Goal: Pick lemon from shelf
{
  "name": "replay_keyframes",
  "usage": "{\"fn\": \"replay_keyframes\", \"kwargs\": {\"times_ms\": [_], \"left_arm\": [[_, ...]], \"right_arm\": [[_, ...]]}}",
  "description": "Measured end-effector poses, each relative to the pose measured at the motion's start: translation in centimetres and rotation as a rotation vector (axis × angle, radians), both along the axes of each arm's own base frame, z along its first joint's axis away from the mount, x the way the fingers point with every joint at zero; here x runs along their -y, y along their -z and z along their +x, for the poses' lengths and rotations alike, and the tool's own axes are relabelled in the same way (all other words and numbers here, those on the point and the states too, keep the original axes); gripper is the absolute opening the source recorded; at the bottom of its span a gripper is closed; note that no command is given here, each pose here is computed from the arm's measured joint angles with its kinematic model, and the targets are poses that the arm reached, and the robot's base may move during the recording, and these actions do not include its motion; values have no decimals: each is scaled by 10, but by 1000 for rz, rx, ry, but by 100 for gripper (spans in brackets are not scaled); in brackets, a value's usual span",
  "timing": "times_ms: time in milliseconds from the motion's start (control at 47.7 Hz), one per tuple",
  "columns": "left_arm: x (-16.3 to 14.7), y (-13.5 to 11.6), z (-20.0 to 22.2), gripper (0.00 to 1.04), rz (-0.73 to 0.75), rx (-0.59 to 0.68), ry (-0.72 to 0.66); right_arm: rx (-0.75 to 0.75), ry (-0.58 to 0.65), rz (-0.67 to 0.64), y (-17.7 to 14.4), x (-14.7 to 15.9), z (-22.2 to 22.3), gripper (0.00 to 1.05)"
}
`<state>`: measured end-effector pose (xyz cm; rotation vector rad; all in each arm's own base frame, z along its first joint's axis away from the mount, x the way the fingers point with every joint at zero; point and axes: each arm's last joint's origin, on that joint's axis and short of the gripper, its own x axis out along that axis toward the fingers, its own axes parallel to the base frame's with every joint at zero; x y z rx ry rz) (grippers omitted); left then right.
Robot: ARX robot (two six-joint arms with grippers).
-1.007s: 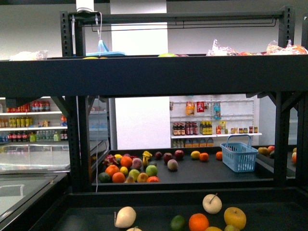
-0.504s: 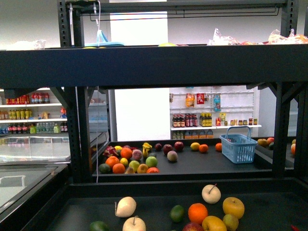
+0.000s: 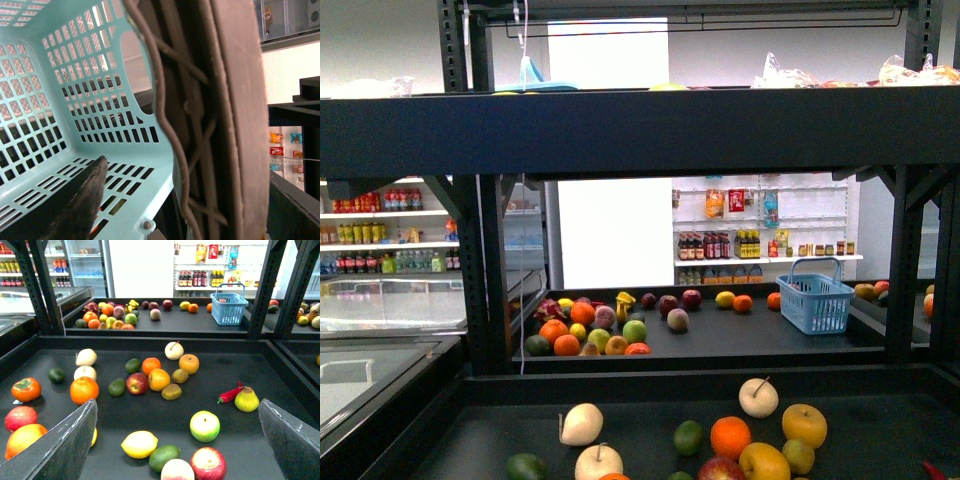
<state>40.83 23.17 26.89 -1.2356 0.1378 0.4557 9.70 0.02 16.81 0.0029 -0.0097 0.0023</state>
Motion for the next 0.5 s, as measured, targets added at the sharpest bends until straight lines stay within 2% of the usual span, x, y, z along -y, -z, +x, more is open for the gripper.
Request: {"fn": "replay_keyframes", "kwargs": {"times_ms": [63,294,399,504], "left_arm": [[-2,-3,3,60,15,6,0],[-4,-8,3,24,6,34,-2],[-5,-10,2,17,-21,49,3],[-7,-10,0,16,1,43,10]], "right_arm": [[0,0,0,0,0,0,97],[0,0,0,0,0,0,97],[0,0,0,0,0,0,97],[0,0,0,0,0,0,97]]}}
